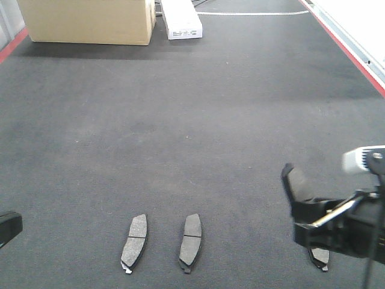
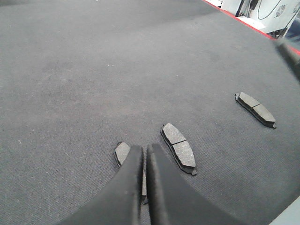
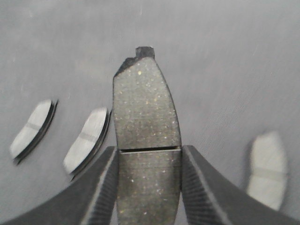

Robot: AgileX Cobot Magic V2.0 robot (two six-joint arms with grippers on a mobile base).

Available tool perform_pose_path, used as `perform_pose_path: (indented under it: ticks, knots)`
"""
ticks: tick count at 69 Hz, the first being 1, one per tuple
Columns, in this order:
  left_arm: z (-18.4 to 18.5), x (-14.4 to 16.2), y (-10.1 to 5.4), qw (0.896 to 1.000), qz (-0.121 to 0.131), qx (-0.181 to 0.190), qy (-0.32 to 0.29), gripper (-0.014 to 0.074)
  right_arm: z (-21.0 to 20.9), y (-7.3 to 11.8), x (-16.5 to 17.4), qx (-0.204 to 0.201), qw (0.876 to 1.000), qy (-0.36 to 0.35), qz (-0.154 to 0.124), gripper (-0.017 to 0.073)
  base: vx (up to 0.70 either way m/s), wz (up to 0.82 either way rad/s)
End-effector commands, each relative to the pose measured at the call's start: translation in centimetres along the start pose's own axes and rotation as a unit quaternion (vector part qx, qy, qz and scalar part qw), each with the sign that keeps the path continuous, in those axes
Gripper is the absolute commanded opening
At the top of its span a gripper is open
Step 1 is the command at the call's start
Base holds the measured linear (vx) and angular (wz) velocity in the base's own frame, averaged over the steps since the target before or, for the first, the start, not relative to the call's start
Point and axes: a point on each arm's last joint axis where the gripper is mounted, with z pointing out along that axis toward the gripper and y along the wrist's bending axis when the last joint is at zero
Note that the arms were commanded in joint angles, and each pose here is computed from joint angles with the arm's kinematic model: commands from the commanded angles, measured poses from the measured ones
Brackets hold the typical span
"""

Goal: Move and align brake pads A on conveyor
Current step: 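Lower the right gripper's pad onto the belt in line with others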

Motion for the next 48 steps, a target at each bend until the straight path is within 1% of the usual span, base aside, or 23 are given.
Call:
perform_pose_path:
  ticks: [1, 7, 11, 18, 24, 32, 39, 48]
  knots:
    - [-0.4, -1.3, -0.4, 0.999, -0.002, 0.02, -0.041, -0.0008, 1.0, 0.6, -1.7, -0.011, 1.0, -0.009, 0.023, 0.0085, 0.0, 0.0]
    - [-0.4, -1.3, -0.4, 0.999, -0.002, 0.02, -0.041, -0.0008, 2.6, 0.9, -1.9, -0.006, 0.999, 0.033, 0.041, 0.0089, 0.0, 0.0]
    - [-0.4, -1.3, -0.4, 0.999, -0.002, 0.02, -0.041, -0.0008, 4.1, 1.0, -1.8, -0.004, 0.996, 0.064, 0.062, 0.0094, 0.0, 0.0]
    - [-0.4, -1.3, -0.4, 0.999, -0.002, 0.02, -0.041, -0.0008, 6.2, 1.2, -1.5, -0.006, 0.991, 0.088, 0.104, 0.0107, 0.0, 0.0]
    - [-0.4, -1.3, -0.4, 0.999, -0.002, 0.02, -0.041, -0.0008, 8.0, 1.1, -1.1, -0.001, 0.987, 0.102, 0.128, 0.0121, 0.0, 0.0]
    - [-0.4, -1.3, -0.4, 0.999, -0.002, 0.02, -0.041, -0.0008, 10.1, 0.8, -0.4, 0.011, 0.983, 0.12, 0.141, 0.0137, 0.0, 0.0]
    - [-0.4, -1.3, -0.4, 0.999, -0.002, 0.02, -0.041, -0.0008, 11.3, 0.6, -0.1, 0.016, 0.981, 0.118, 0.155, 0.0143, 0.0, 0.0]
    - [-0.4, -1.3, -0.4, 0.999, -0.002, 0.02, -0.041, -0.0008, 12.0, 0.5, 0.1, 0.02, 0.98, 0.117, 0.158, 0.015, 0.0, 0.0]
